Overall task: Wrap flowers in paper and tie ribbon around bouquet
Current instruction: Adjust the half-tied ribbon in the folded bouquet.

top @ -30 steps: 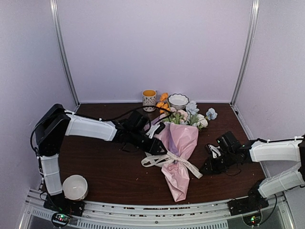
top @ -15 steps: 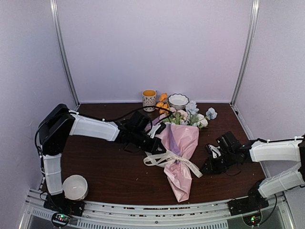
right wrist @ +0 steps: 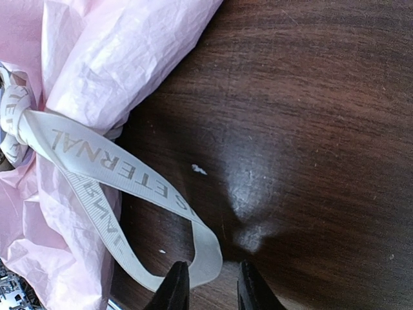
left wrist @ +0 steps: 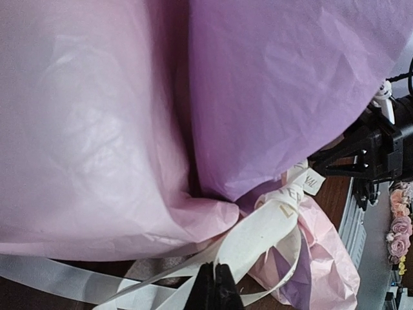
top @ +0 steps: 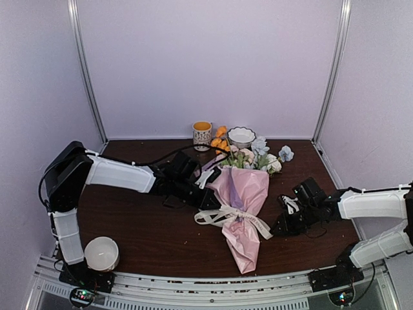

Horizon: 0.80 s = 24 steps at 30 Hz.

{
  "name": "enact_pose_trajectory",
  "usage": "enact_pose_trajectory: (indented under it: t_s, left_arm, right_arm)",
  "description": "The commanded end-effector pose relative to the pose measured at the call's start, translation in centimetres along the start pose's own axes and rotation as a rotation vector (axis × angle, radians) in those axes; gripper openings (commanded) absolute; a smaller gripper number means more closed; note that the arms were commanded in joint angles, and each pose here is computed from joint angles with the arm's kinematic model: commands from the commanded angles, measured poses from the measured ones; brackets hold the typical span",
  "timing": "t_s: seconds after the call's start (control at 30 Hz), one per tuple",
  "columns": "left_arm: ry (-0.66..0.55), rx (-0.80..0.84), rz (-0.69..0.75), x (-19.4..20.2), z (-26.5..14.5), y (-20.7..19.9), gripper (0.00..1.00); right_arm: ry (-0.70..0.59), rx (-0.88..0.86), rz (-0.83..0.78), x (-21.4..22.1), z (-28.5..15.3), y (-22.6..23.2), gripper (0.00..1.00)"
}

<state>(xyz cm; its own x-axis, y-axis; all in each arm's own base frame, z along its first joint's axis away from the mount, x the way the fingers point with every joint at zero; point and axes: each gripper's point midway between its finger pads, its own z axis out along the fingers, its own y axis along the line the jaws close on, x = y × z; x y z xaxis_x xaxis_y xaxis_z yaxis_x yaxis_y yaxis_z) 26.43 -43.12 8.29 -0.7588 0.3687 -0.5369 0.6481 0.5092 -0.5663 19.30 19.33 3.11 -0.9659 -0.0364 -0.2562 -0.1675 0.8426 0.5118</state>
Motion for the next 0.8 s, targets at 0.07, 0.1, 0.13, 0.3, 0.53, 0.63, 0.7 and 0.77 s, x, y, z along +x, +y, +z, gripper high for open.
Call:
enact_pose_trajectory:
  t_s: [0.07, 0.1, 0.13, 0.3, 0.53, 0.63, 0.7, 0.77]
  left_arm:
    - [-0.059, -0.007, 0.058, -1.2, -1.7, -0.8, 0.00]
    - [-0.061, -0.015, 0.063, -1.1, -2.0, -0.7, 0.00]
    - [-0.063, -0.023, 0.066, -0.9, -2.3, -0.7, 0.00]
    - [-0.063, -0.061, 0.081, 0.7, -4.2, -0.4, 0.00]
    - [0.027, -0.111, 0.079, 4.7, -5.1, 0.7, 0.00]
    - [0.072, -0.097, 0.090, 6.6, -4.8, 0.2, 0.00]
    - [0.099, -0.087, 0.109, 7.6, -4.5, -0.5, 0.00]
    - [0.124, -0.075, 0.139, 8.3, -4.1, -1.3, 0.00]
  right_arm:
    - [-0.029, -0.012, -0.024, -1.1, -0.7, 0.8, 0.28]
    - [-0.029, -0.014, -0.030, -1.1, -0.8, 0.9, 0.28]
    - [-0.032, -0.015, -0.039, -1.1, -1.0, 1.0, 0.29]
    - [-0.059, -0.034, -0.096, -1.9, -2.0, 2.0, 0.35]
    - [-0.074, -0.109, -0.147, -2.5, -2.4, 3.7, 0.47]
    - [-0.079, -0.127, -0.145, -3.0, -2.0, 4.1, 0.50]
    - [-0.094, -0.121, -0.136, -3.7, -1.5, 4.0, 0.52]
    - [-0.101, -0.071, -0.123, -4.2, -1.1, 3.2, 0.52]
